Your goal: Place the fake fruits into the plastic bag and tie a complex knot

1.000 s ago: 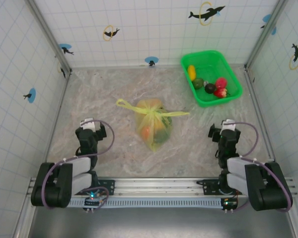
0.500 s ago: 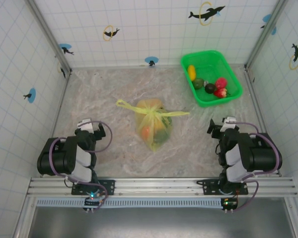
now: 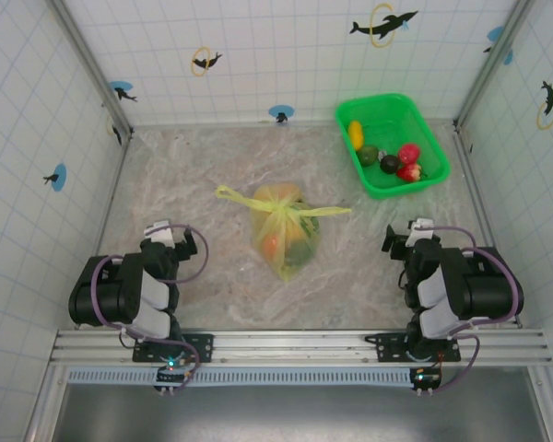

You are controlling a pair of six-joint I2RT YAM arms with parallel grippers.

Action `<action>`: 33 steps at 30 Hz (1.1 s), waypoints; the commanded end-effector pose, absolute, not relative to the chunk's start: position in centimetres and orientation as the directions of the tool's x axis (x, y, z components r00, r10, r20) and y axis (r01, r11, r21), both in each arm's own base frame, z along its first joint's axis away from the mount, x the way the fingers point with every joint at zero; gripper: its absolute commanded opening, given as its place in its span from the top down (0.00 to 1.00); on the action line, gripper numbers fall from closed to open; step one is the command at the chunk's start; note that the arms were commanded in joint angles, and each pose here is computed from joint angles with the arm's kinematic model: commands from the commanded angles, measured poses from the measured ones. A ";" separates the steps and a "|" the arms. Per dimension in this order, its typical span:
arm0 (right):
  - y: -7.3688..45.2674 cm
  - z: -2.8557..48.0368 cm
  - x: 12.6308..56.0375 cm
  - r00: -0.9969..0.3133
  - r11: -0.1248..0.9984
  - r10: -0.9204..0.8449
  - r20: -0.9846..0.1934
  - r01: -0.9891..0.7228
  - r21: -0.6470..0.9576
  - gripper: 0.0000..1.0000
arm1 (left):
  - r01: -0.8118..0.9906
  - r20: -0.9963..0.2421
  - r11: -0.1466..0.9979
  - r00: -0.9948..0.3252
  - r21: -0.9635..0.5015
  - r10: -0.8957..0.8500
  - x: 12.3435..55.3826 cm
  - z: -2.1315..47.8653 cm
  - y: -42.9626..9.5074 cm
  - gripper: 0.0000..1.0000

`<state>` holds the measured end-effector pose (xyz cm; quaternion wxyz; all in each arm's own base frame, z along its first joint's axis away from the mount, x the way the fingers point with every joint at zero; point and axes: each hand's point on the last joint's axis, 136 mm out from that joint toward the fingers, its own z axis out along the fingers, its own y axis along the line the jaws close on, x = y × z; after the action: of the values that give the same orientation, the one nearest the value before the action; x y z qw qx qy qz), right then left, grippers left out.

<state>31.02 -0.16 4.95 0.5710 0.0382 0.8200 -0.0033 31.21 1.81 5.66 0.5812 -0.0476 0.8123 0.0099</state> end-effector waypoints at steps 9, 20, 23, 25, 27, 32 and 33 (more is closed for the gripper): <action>-0.2 5.2 31.0 -0.338 0.997 0.055 -0.939 0.063 0.036 0.00 | -0.083 -0.945 0.995 -0.320 -0.049 -0.073 31.3 5.7 1.6 0.02; -0.2 5.2 31.0 -0.338 0.997 0.057 -0.939 0.064 0.037 0.00 | -0.086 -0.947 0.995 -0.314 -0.047 -0.072 31.2 5.8 1.7 0.02; -0.2 5.2 31.0 -0.339 0.997 0.055 -0.939 0.065 0.035 0.00 | -0.085 -0.946 0.995 -0.316 -0.045 -0.069 31.2 5.8 1.7 0.02; -0.2 5.2 31.0 -0.339 0.997 0.055 -0.939 0.064 0.035 0.00 | -0.085 -0.947 0.995 -0.315 -0.045 -0.070 31.2 5.8 1.6 0.02; -0.2 5.2 31.0 -0.338 0.997 0.056 -0.940 0.065 0.036 0.00 | -0.086 -0.947 0.995 -0.315 -0.046 -0.071 31.3 5.8 1.7 0.02; -0.2 5.2 31.0 -0.337 0.997 0.055 -0.940 0.064 0.036 0.00 | -0.086 -0.947 0.995 -0.314 -0.047 -0.071 31.3 5.8 1.7 0.02; -0.2 5.2 31.0 -0.337 0.997 0.056 -0.940 0.064 0.036 0.00 | -0.086 -0.947 0.995 -0.314 -0.045 -0.069 31.3 5.8 1.7 0.02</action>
<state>30.86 -0.14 4.54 0.5636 0.0373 0.8252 -0.0028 31.21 1.81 5.65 0.5810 -0.0476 0.8124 0.0099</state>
